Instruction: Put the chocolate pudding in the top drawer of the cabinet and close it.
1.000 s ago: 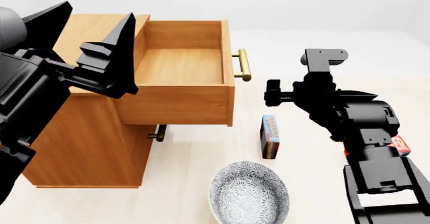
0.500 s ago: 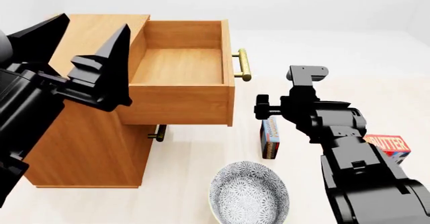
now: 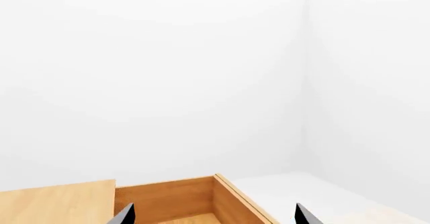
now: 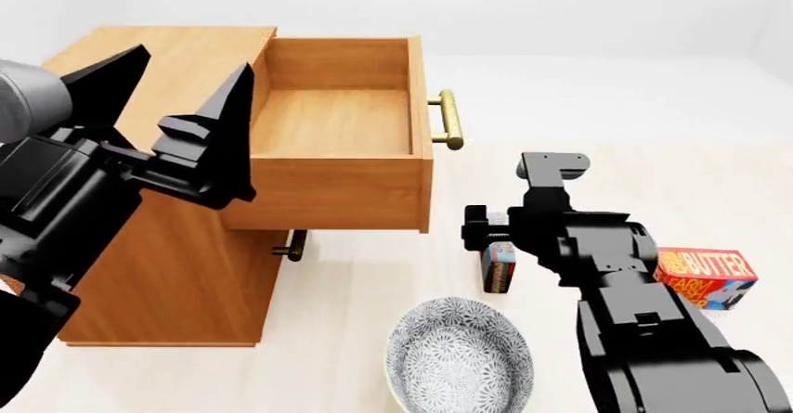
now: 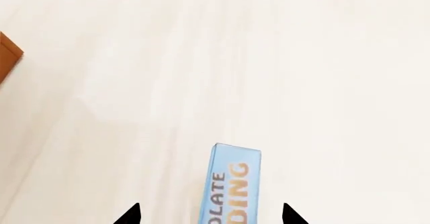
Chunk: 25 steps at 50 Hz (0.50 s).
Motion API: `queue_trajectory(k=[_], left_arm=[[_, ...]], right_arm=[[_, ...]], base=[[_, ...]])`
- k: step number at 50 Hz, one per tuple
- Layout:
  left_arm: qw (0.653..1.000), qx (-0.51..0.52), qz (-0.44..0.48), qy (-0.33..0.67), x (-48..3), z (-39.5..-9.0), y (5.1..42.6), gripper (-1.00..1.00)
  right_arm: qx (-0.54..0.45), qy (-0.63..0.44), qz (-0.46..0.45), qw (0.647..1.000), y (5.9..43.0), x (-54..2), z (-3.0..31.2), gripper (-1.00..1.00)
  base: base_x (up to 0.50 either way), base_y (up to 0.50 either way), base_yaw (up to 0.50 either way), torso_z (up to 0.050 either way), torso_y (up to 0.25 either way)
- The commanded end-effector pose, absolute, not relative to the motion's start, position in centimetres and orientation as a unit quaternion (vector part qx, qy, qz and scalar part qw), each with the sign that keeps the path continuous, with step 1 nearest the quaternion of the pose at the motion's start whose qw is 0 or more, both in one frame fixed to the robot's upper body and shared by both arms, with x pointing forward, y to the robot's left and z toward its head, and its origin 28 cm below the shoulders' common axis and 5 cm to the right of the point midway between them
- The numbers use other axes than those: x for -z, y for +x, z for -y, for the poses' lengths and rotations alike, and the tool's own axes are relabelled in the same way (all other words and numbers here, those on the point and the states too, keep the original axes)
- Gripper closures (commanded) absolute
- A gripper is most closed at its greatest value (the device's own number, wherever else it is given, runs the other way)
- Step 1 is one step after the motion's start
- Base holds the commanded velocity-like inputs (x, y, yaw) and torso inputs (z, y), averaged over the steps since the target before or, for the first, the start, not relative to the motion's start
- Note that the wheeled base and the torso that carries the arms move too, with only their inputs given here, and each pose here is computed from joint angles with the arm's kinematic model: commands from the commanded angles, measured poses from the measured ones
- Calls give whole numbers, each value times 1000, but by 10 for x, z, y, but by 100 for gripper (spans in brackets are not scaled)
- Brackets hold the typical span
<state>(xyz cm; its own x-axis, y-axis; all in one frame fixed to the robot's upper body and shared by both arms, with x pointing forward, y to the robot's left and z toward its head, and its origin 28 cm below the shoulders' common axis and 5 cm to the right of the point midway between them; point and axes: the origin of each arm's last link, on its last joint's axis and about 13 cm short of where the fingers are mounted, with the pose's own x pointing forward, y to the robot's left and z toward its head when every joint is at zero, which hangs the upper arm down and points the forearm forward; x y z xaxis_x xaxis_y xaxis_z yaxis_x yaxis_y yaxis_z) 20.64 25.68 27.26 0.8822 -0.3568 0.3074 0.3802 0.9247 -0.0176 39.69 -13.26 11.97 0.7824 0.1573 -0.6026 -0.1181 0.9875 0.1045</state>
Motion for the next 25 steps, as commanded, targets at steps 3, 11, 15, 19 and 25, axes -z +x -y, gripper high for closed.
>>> queue_trajectory(k=[3, 11, 15, 19, 25], left_arm=[[970, 192, 145, -39, -267, -257, 210, -100], [970, 193, 144, -40, -267, -257, 209, -100], [970, 193, 142, -41, -267, -257, 208, -100], [970, 193, 142, -41, -268, -257, 204, -100], [970, 193, 140, -40, -271, -257, 200, -100]], right_arm=[[-72, 37, -339, 937, 392, -110, 133, -100], [-70, 37, -342, 936, 391, -106, 131, -100], [-66, 37, -343, 936, 390, -104, 130, -100], [-60, 39, -344, 936, 389, -102, 130, -100], [-56, 34, -347, 935, 388, -99, 132, -100]], base=[[0, 0, 0, 0, 0], [0, 0, 0, 0, 0], [0, 0, 0, 0, 0], [0, 0, 0, 0, 0], [0, 0, 0, 0, 0]])
